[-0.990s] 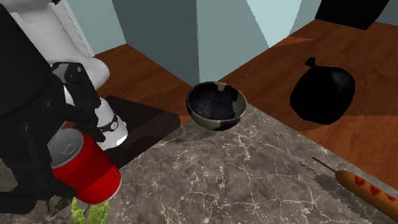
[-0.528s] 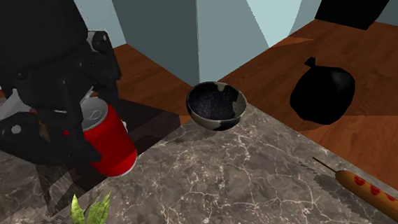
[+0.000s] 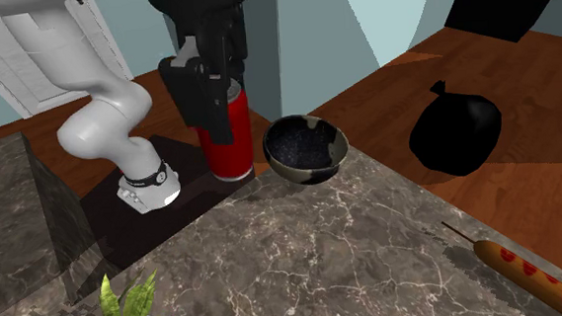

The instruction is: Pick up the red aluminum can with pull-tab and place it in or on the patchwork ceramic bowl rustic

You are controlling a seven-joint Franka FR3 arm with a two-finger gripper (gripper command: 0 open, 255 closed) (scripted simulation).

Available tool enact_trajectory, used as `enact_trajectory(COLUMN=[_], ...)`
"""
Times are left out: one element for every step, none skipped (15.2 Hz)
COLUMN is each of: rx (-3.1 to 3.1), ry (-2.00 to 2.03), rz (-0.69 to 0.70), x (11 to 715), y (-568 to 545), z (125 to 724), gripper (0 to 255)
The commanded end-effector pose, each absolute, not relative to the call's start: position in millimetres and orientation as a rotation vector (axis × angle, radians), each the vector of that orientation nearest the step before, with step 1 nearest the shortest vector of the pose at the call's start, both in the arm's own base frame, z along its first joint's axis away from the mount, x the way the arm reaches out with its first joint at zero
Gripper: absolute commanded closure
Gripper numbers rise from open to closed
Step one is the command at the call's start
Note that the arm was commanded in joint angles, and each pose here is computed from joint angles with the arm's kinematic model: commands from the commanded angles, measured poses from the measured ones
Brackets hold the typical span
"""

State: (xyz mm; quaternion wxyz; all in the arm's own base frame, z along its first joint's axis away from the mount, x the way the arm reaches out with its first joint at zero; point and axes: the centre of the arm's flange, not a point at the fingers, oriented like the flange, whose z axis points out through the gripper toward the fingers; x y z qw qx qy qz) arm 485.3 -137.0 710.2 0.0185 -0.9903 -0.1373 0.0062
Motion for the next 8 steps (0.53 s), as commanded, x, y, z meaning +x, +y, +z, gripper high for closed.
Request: enact_trajectory(rx=[-3.076,-3.076,-3.076,-3.076,-3.076,-3.076,-3.076,-3.076], ry=[-0.423,-0.423,-0.423,-0.423,-0.423,-0.423,-0.423,-0.423], rz=[0.018,0.018,0.018,0.018,0.018,0.018,0.018,0.018], x=[490.3,493.6,496.9,500.2,503.6,506.9,510.2,513.5], y=[-114.4,-101.7,-88.9,-76.2,-63.5,-50.7,-38.0,-25.3], z=[713.7,714.7,715.8,716.9,718.0,719.1,720.2,721.3], gripper=[255,255,255,255,255,255,255,255])
